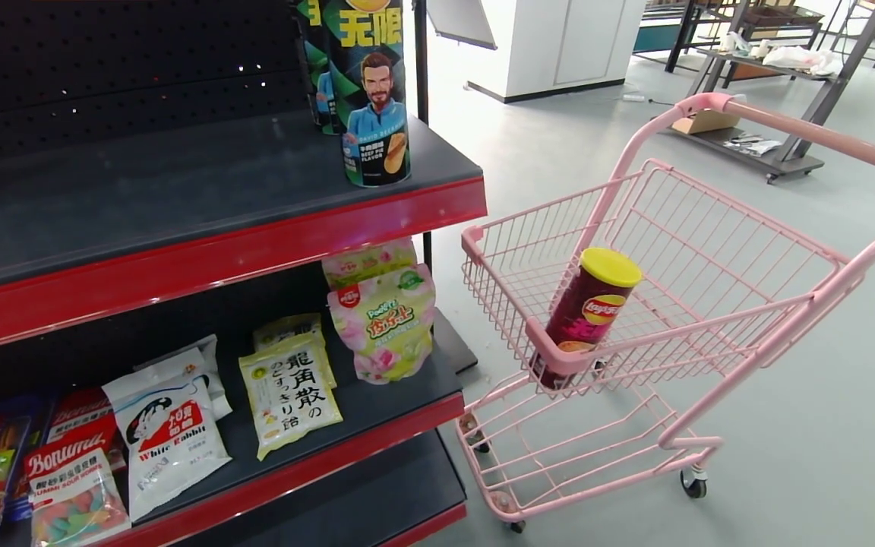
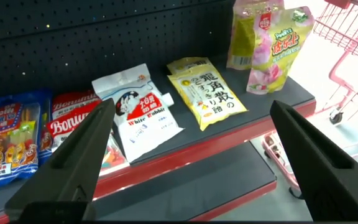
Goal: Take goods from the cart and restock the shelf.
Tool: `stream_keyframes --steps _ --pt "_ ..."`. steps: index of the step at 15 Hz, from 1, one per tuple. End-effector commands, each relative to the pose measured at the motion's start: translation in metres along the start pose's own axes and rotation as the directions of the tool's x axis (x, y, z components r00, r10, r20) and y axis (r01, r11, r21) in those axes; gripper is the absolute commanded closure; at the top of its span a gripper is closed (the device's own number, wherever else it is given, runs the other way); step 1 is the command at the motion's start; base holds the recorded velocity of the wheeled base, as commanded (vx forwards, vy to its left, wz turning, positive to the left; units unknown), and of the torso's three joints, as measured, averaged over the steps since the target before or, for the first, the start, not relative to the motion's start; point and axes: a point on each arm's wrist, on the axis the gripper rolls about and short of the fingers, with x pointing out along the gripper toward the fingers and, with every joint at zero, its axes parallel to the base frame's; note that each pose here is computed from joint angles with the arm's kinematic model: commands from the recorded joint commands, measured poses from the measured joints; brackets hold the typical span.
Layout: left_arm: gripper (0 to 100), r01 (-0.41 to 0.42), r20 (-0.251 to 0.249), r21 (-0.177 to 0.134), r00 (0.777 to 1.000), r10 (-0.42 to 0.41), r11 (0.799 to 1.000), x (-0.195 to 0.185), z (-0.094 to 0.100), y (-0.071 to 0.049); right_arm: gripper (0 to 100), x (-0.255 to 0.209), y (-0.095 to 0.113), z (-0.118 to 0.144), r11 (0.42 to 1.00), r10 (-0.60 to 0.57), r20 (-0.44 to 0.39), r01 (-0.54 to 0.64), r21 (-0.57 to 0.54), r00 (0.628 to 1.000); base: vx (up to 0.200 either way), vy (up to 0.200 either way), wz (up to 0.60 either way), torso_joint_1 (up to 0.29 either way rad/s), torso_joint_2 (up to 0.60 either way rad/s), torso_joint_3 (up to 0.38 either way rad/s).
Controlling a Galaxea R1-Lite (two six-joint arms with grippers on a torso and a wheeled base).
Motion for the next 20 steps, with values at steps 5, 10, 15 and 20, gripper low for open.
stream_keyframes --steps 5,10,15,20 --pt "0 -0.001 -0.001 0.0 1.0 0.001 1.0 0.0 0.0 0.0 0 0.17 0.015 0.009 0.93 0.359 -0.396 -0.292 0.221 0.845 0.0 0.0 0.0 0.0 0.0 0.0" --pt "0 -0.001 -0.001 0.0 1.0 0.001 1.0 0.0 0.0 0.0 0 0.223 0.019 -0.027 0.919 0.39 -0.452 -0.305 0.252 0.802 0.0 0.0 0.0 0.0 0.0 0.0" --pt "0 -0.001 -0.001 0.0 1.0 0.001 1.0 0.0 0.0 0.0 0 0.239 0.031 -0.049 0.888 0.457 -0.43 -0.379 0.258 0.778 0.0 0.0 0.0 0.0 0.0 0.0" --pt "0 -0.001 -0.001 0.0 1.0 0.001 1.0 0.0 0.0 0.0 0 0.259 0.03 -0.079 0.901 0.433 -0.446 -0.358 0.245 0.784 0.0 0.0 0.0 0.0 0.0 0.0"
